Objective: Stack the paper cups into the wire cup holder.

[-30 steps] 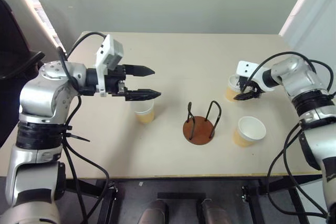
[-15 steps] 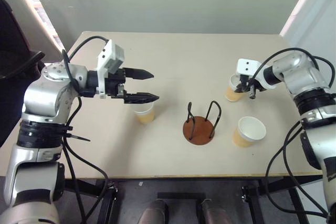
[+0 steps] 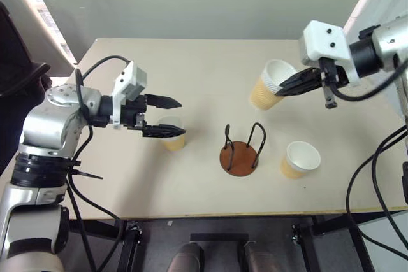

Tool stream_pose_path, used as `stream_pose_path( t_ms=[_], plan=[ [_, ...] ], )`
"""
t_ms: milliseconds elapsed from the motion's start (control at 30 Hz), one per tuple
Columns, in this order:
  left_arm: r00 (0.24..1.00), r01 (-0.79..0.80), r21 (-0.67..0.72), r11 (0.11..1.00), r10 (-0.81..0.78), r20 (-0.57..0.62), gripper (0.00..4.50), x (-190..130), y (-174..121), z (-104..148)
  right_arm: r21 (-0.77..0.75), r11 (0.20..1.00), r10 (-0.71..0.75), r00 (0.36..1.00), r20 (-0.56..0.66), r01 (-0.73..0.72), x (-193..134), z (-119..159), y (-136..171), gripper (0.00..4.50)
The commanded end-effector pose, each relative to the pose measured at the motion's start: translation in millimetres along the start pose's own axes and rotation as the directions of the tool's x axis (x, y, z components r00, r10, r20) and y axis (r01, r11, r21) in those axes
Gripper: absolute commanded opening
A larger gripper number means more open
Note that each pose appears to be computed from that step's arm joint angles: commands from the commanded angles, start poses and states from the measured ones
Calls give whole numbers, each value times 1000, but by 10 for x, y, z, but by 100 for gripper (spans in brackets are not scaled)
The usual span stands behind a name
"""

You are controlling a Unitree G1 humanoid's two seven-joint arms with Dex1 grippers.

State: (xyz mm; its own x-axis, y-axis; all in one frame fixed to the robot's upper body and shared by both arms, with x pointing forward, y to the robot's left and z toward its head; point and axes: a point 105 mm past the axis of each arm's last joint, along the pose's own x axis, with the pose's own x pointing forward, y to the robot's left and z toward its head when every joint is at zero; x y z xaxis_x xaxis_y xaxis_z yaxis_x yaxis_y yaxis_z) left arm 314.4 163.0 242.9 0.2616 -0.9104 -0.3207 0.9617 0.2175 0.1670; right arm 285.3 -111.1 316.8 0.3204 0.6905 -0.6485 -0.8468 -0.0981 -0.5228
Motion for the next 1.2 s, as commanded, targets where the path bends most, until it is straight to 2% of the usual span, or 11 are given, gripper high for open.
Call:
stream_pose_path(
  t_ms=[33,167,467,700,800,1067,1200],
  plan=[
    [1000,20,64,998,-21,13,450,18,-20,128,-72,996,49,999,20,-47,52,208,178,3],
    [1000,22,67,998,-23,15,450,47,-2,137,-91,992,86,996,-26,-88,228,85,294,3],
    [999,22,68,997,-24,24,450,79,2,144,-109,988,102,991,-87,-112,358,-105,319,3],
    [999,19,69,997,-21,26,450,91,-2,135,-131,982,125,990,-67,-133,430,-66,356,3],
    [1000,11,76,997,-12,24,450,93,3,138,-134,982,128,990,-64,-135,463,-59,363,66],
    [999,-37,88,995,34,34,450,88,49,165,-103,994,38,999,-39,-42,472,-75,235,339],
    [996,-86,183,979,91,-19,450,63,57,256,38,998,-50,997,63,48,337,-29,104,339]
  ],
)
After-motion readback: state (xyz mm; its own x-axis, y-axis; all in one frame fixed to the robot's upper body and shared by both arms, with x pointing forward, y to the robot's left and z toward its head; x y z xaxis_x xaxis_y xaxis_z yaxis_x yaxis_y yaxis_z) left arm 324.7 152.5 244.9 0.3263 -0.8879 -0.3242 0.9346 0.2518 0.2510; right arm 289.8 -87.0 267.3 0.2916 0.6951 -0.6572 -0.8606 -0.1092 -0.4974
